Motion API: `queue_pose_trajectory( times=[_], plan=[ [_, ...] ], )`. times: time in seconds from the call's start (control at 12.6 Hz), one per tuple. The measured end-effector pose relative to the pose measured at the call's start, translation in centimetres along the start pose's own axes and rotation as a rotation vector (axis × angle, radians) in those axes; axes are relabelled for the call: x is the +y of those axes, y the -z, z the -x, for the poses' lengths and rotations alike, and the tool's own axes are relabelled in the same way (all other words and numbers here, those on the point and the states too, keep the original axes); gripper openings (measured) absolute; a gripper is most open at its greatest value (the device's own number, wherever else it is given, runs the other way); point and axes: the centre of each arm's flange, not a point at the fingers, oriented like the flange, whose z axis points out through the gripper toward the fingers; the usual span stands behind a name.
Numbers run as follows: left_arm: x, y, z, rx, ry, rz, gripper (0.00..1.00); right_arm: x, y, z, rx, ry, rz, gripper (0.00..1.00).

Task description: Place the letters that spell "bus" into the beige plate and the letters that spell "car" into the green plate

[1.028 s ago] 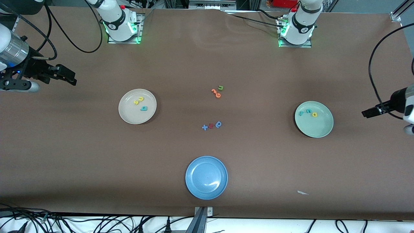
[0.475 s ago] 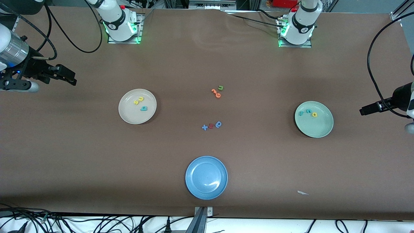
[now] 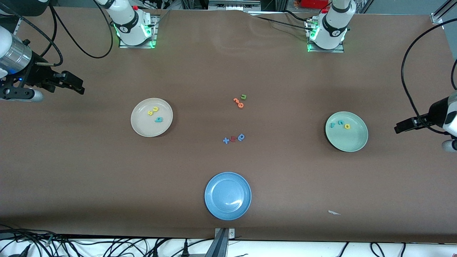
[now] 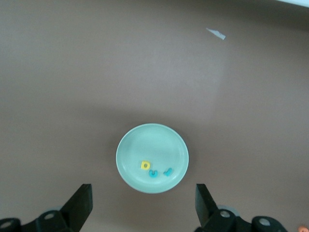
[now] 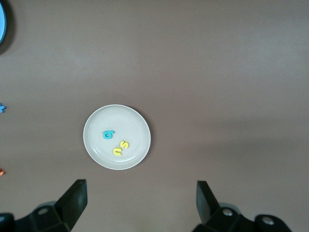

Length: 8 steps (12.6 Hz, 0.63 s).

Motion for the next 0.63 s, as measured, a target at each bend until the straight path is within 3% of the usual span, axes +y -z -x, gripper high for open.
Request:
queue_pose_trajectory(
  times=[0.24, 0.63],
  plan=[
    [0.4, -0.6, 0.9, 0.019, -0.012, 0.002, 1.0, 0.0, 0.0, 0.0, 0.0, 0.0, 0.0, 1.0],
    [-0.1, 0.1, 1.4, 0.026, -0.008, 0.002, 1.0, 0.0, 0.0, 0.0, 0.0, 0.0, 0.0, 1.0]
  ],
)
